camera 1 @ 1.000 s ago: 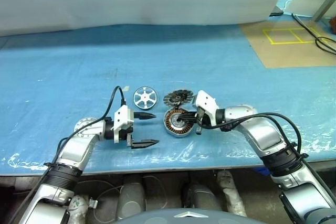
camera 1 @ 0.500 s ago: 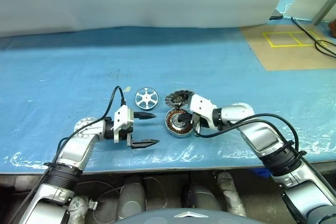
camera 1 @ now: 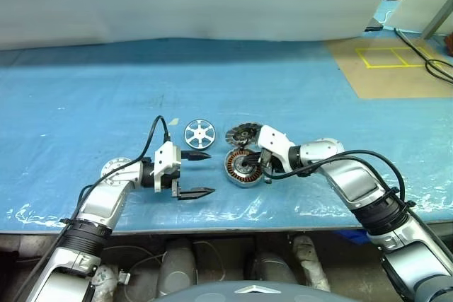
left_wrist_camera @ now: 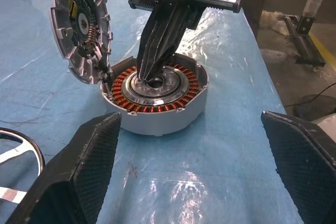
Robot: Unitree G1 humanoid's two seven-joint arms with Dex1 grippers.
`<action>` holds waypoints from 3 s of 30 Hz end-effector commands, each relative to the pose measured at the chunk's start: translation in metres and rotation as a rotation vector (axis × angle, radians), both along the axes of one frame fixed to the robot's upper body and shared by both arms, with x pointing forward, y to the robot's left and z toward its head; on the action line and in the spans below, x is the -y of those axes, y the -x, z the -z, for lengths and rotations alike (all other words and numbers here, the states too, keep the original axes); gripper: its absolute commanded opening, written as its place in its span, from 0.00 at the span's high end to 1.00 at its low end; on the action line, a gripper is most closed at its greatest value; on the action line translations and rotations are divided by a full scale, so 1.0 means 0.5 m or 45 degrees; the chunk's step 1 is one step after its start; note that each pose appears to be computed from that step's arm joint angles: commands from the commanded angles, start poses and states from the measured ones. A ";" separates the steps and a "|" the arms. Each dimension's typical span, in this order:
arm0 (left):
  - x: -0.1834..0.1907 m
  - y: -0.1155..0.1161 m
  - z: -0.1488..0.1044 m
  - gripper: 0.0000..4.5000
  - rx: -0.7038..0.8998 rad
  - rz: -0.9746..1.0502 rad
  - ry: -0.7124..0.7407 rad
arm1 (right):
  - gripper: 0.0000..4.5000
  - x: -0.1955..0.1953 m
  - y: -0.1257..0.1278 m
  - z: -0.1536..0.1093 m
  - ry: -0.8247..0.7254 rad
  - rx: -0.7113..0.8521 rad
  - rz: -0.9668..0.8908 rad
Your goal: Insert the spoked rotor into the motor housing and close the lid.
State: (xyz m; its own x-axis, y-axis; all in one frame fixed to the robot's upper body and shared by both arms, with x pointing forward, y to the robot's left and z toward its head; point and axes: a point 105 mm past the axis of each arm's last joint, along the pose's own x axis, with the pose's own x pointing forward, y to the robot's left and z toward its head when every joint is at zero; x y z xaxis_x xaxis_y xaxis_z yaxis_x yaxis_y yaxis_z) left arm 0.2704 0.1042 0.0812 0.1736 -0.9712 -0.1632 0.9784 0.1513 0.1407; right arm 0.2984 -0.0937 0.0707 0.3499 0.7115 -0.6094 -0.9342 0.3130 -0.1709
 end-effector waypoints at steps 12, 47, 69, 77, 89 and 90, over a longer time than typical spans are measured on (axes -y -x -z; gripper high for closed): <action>0.002 -0.004 -0.011 0.00 0.048 0.001 0.003 | 0.99 0.088 0.051 0.106 0.409 0.040 -0.222; 0.005 0.018 -0.080 0.00 0.184 -0.043 0.106 | 0.99 -0.034 0.068 -0.074 -0.401 -0.001 -0.038; 0.027 0.030 -0.094 0.00 0.196 -0.014 0.115 | 0.99 -0.007 0.001 -0.042 -0.437 0.047 0.251; 0.022 0.027 -0.092 0.00 0.202 -0.014 0.095 | 0.99 -0.015 0.015 -0.016 -0.340 0.056 0.172; 0.021 0.027 -0.087 0.00 0.193 -0.012 0.079 | 0.99 -0.043 0.017 -0.100 -0.632 -0.025 0.154; 0.021 0.027 -0.087 0.00 0.194 -0.012 0.079 | 0.99 -0.045 0.022 -0.091 -0.599 -0.024 0.142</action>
